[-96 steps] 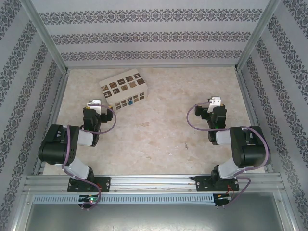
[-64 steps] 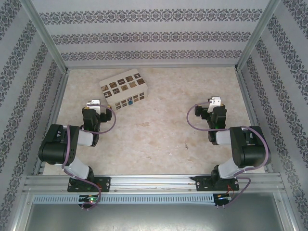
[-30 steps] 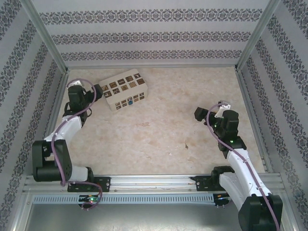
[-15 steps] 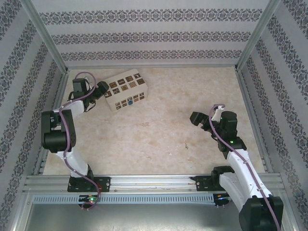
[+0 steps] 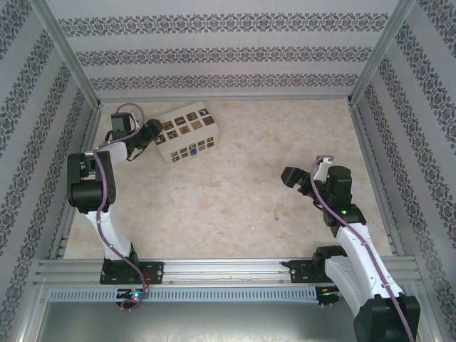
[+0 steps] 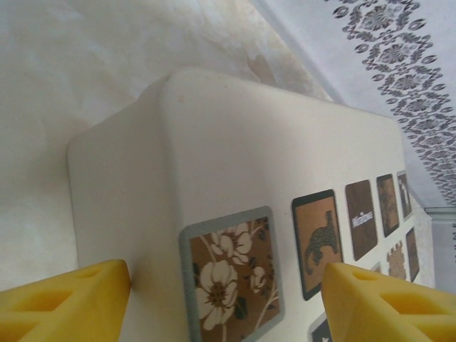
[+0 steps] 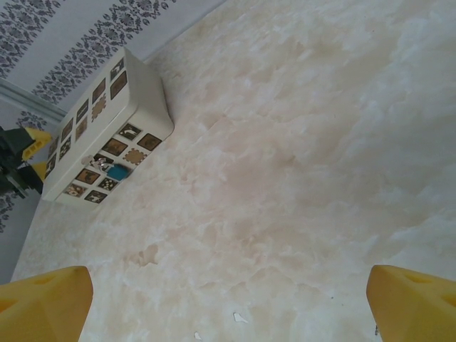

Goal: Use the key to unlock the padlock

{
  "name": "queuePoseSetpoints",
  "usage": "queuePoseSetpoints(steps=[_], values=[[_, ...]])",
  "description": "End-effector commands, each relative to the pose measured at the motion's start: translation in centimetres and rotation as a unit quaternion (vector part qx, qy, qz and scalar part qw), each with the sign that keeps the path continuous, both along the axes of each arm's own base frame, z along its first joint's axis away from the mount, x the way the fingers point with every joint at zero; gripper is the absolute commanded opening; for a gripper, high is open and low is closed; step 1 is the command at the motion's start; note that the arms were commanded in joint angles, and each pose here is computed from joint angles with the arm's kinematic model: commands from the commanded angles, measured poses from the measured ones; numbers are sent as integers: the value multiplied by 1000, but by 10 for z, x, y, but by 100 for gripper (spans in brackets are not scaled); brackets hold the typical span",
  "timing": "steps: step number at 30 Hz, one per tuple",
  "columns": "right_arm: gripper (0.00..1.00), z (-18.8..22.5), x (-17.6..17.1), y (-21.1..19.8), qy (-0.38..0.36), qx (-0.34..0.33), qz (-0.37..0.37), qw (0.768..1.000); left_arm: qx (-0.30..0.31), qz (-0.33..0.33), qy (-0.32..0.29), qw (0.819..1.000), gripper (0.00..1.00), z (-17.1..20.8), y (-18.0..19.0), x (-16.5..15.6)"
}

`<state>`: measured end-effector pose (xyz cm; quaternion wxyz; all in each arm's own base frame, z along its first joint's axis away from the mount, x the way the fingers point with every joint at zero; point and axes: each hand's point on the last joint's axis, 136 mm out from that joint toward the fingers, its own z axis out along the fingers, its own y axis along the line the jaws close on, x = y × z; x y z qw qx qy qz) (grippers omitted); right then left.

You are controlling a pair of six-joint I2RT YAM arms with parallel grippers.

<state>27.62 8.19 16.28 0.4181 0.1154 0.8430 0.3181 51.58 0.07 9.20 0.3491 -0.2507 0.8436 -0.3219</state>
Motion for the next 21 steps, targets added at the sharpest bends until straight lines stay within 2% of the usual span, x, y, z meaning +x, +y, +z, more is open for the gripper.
queuePoseSetpoints(steps=[1,5,13,21], values=[[98,17,0,4,-20,-2,9,1000,6,-20,21,1000,68,-15,0,-5],[98,17,0,3,-20,-4,8,1000,9,-35,41,998,63,-29,-5,-11],[98,21,0,4,-21,-2,11,1000,29,-82,73,994,61,-48,-24,-23],[98,17,-2,5,-10,-6,16,1000,56,-166,85,981,59,-52,-62,-32]])
